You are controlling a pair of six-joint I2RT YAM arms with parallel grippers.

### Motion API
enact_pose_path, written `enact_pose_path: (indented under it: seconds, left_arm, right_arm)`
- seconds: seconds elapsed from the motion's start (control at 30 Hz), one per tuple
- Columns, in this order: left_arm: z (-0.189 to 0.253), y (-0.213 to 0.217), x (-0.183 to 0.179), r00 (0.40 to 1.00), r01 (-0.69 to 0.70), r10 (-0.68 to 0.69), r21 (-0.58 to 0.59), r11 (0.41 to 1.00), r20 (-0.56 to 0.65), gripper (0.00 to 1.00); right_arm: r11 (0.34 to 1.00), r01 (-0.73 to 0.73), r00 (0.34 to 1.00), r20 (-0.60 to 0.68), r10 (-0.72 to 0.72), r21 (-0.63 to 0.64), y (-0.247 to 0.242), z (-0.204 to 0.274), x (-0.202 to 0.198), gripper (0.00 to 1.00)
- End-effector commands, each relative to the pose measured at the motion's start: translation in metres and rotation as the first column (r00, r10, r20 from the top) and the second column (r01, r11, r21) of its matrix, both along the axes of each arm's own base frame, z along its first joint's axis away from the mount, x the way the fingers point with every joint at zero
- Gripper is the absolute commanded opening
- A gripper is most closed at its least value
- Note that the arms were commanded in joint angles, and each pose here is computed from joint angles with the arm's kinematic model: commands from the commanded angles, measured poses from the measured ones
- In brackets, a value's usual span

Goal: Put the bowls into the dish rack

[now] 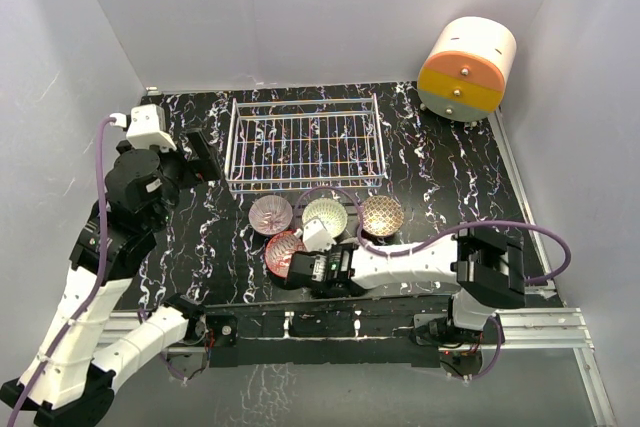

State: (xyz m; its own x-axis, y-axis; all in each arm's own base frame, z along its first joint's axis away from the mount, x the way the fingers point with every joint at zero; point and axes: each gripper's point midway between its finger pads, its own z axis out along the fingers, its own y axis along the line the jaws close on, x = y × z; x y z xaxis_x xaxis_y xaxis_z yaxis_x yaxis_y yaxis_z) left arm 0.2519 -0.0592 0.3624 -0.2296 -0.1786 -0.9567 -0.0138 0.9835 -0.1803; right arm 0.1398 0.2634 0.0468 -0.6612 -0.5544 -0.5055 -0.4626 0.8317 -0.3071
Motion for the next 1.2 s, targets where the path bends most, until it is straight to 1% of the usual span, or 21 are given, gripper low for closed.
enact_pose_path:
  seconds: [0.0,0.13,0.27,0.33,0.4,0.5,0.53,0.57,0.7,0.8,0.97,1.03,1.17]
  left_arm:
    - [0.011,0.005,-0.005,1.0,-0.01,0.01,0.001,1.0,0.026,0.97]
    - [0.012,0.005,-0.007,0.999,-0.006,0.007,-0.007,1.0,0.032,0.97]
    - [0.015,0.004,-0.008,0.999,0.003,-0.003,-0.008,1.0,0.034,0.97]
    - [0.016,0.004,-0.009,0.999,0.006,-0.005,-0.006,1.0,0.037,0.97]
    - [0.016,0.004,-0.009,0.999,0.006,-0.006,-0.004,1.0,0.038,0.97]
    - [0.021,0.006,-0.012,0.999,0.005,-0.005,-0.003,1.0,0.046,0.97]
    - [0.025,0.007,-0.013,0.999,0.007,-0.007,-0.004,1.0,0.053,0.97]
    - [0.028,0.007,-0.015,0.998,0.012,-0.012,-0.007,1.0,0.061,0.97]
    - [0.042,0.008,-0.022,0.995,0.027,-0.025,-0.02,0.999,0.098,0.97]
    - [0.048,0.007,-0.026,0.992,0.046,-0.041,-0.037,0.998,0.12,0.97]
    - [0.054,0.006,-0.032,0.988,0.069,-0.061,-0.052,0.996,0.142,0.97]
    - [0.055,0.005,-0.034,0.987,0.08,-0.072,-0.055,0.995,0.146,0.97]
    - [0.057,0.005,-0.039,0.983,0.093,-0.082,-0.064,0.994,0.162,0.97]
  right_arm:
    - [0.987,-0.026,1.0,-0.002,0.026,0.156,0.03,0.049,-0.009,0.08]
    - [0.939,-0.068,0.996,-0.033,0.084,0.337,0.05,0.092,-0.02,0.08]
    - [0.846,-0.13,0.991,0.036,0.13,0.517,0.067,0.164,-0.017,0.08]
    - [0.78,-0.156,0.988,0.082,0.134,0.605,0.073,0.2,-0.004,0.08]
    - [0.699,-0.177,0.984,0.122,0.129,0.693,0.077,0.231,0.02,0.08]
    - [0.553,-0.201,0.98,0.162,0.12,0.809,0.08,0.267,0.062,0.08]
    - [0.485,-0.225,0.974,0.186,0.127,0.845,0.084,0.282,0.075,0.08]
    - [0.436,-0.231,0.973,0.198,0.12,0.87,0.086,0.291,0.088,0.08]
    - [0.225,-0.223,0.974,0.204,0.102,0.948,0.095,0.317,0.141,0.08]
    - [0.071,-0.213,0.973,0.205,0.105,0.975,0.104,0.325,0.174,0.08]
    - [-0.121,-0.199,0.966,0.216,0.143,0.972,0.138,0.331,0.21,0.08]
    - [-0.18,-0.185,0.967,0.212,0.144,0.966,0.152,0.321,0.227,0.08]
    - [-0.348,-0.15,0.968,0.209,0.137,0.925,0.162,0.309,0.256,0.08]
